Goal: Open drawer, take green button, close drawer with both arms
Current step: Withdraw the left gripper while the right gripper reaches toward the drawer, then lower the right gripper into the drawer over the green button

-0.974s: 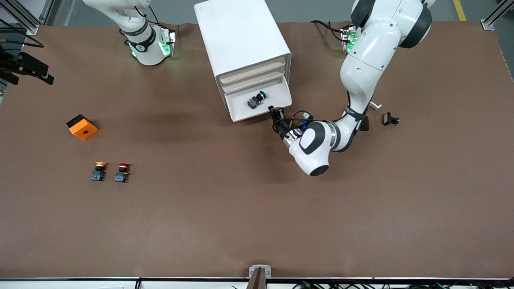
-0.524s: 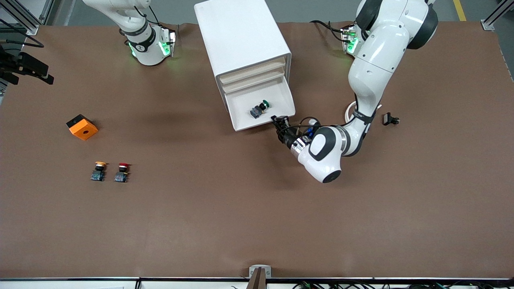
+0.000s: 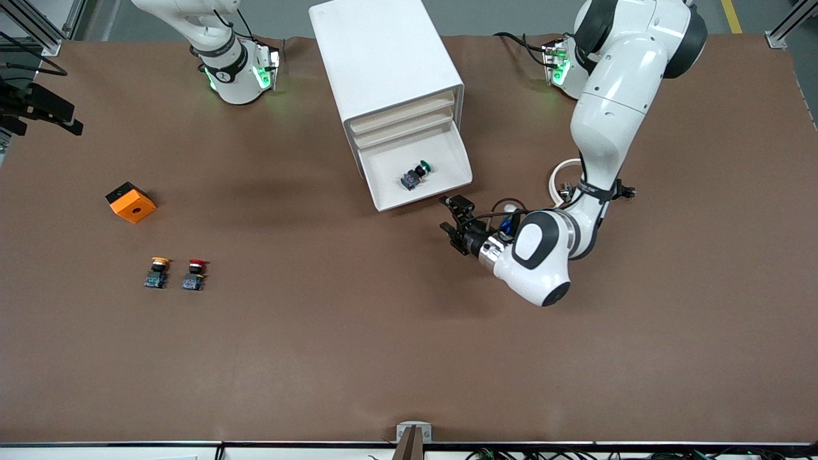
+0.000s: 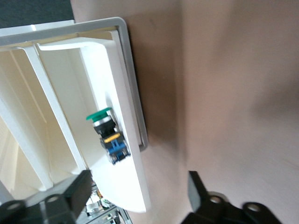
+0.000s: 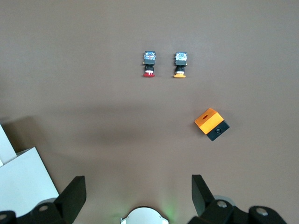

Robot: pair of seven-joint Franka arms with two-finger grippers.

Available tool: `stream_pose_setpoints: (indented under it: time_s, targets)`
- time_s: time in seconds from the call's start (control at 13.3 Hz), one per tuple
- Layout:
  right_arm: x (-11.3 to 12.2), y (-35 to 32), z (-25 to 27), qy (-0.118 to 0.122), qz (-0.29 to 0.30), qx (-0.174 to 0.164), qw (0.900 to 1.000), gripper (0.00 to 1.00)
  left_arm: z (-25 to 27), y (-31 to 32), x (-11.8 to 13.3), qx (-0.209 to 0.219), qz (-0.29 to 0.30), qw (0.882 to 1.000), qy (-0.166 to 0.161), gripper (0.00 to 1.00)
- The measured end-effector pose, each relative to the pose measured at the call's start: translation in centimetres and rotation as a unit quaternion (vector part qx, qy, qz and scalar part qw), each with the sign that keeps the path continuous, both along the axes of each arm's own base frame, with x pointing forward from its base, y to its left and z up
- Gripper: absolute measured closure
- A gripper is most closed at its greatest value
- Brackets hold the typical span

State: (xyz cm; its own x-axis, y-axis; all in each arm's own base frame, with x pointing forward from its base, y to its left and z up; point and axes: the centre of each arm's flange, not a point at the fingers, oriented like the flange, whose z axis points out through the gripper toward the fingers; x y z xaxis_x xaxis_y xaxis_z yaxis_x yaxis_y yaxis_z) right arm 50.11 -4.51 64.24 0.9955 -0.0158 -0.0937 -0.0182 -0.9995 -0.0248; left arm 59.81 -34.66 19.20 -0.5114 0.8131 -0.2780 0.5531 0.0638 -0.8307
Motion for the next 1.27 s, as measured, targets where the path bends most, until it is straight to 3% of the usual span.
stream_pose_setpoints:
  time_s: [0.3,0.52,0.67,0.82,1.05,1.27]
  targets:
    - [2.4,-0.1,-3.8,0.033,0.005,0.002,0.999,0.0,3.3,4.6,3.2,0.023,-0.029,0.997,-0.071,0.0]
    - [5.6,-1.5,-8.8,0.061,-0.003,-0.008,0.998,0.0,6.4,8.5,4.6,0.056,-0.13,0.976,-0.163,0.0]
    - [7.2,-2.4,-9.9,0.056,-0.008,-0.016,0.998,0.0,7.9,10.1,4.9,0.085,-0.23,0.944,-0.219,0.0]
    - [7.6,-2.3,-9.3,0.047,-0.021,-0.016,0.999,0.0,8.5,11.4,5.2,0.091,-0.317,0.909,-0.254,0.0]
    - [7.8,0.0,-8.7,0.046,-0.127,-0.009,0.991,0.0,12.2,13.2,6.2,0.038,-0.434,0.843,-0.315,0.0]
    - [7.7,8.6,-8.6,0.052,-0.23,-0.027,0.971,0.0,19.3,16.9,7.2,-0.03,-0.508,0.772,-0.382,0.0]
